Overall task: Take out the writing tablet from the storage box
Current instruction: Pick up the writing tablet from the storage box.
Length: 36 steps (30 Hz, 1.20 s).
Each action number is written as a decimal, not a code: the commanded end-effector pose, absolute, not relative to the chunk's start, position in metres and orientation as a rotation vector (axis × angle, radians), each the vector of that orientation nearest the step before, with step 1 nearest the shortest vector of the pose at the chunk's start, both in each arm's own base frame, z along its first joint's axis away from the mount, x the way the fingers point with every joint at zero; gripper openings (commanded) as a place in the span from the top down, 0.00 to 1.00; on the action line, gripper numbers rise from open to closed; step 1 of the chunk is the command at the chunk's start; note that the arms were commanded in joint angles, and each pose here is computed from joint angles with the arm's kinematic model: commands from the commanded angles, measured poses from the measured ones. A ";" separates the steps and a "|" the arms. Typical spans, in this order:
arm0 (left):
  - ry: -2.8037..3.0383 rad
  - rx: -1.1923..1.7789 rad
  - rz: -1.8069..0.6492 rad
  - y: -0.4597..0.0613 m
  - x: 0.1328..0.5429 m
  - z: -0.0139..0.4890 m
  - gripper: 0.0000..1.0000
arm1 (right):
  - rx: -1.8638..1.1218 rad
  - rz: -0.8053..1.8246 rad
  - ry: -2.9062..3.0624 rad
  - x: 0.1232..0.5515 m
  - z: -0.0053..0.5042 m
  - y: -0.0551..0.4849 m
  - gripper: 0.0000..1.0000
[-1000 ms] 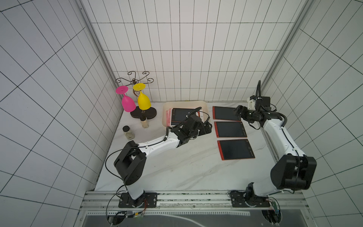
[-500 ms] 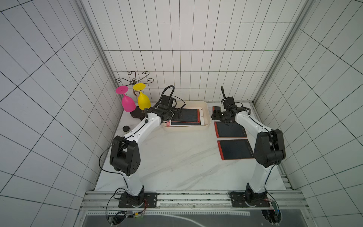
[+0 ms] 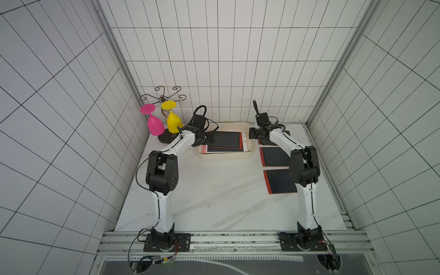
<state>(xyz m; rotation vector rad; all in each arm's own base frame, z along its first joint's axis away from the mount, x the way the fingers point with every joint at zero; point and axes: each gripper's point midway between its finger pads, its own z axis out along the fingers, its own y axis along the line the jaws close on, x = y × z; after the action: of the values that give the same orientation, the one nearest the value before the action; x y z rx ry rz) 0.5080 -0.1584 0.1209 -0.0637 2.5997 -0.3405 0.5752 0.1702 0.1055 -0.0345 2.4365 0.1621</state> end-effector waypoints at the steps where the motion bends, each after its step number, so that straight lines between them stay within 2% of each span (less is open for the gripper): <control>1: 2.591 -0.052 -0.301 -0.157 0.519 0.120 0.08 | -0.062 0.122 2.394 0.591 0.118 0.175 0.47; 4: 2.599 -0.053 -0.289 -0.157 0.524 0.112 0.08 | -0.059 0.116 2.391 0.594 0.111 0.177 0.55; 7: 2.618 -0.053 -0.277 -0.158 0.527 0.102 0.08 | -0.058 0.116 2.392 0.595 0.106 0.181 0.68; 14: 2.641 -0.085 -0.243 -0.156 0.533 0.076 0.10 | -0.060 0.130 2.420 0.591 0.091 0.184 0.77; 15: 2.644 -0.093 -0.245 -0.156 0.533 0.073 0.10 | -0.059 0.129 2.422 0.591 0.090 0.183 0.80; 18: 2.644 -0.106 -0.258 -0.160 0.536 0.065 0.10 | -0.062 0.131 2.428 0.589 0.089 0.183 0.99; 36: 2.651 -0.087 -0.275 -0.191 0.562 0.045 0.11 | -0.087 0.170 2.433 0.585 0.089 0.189 1.00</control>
<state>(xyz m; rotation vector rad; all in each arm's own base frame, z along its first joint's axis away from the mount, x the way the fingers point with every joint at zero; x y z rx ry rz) 0.5599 -0.1800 0.0514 -0.0923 2.6411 -0.2733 0.5803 0.1803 0.0822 -0.0675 2.4557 0.1400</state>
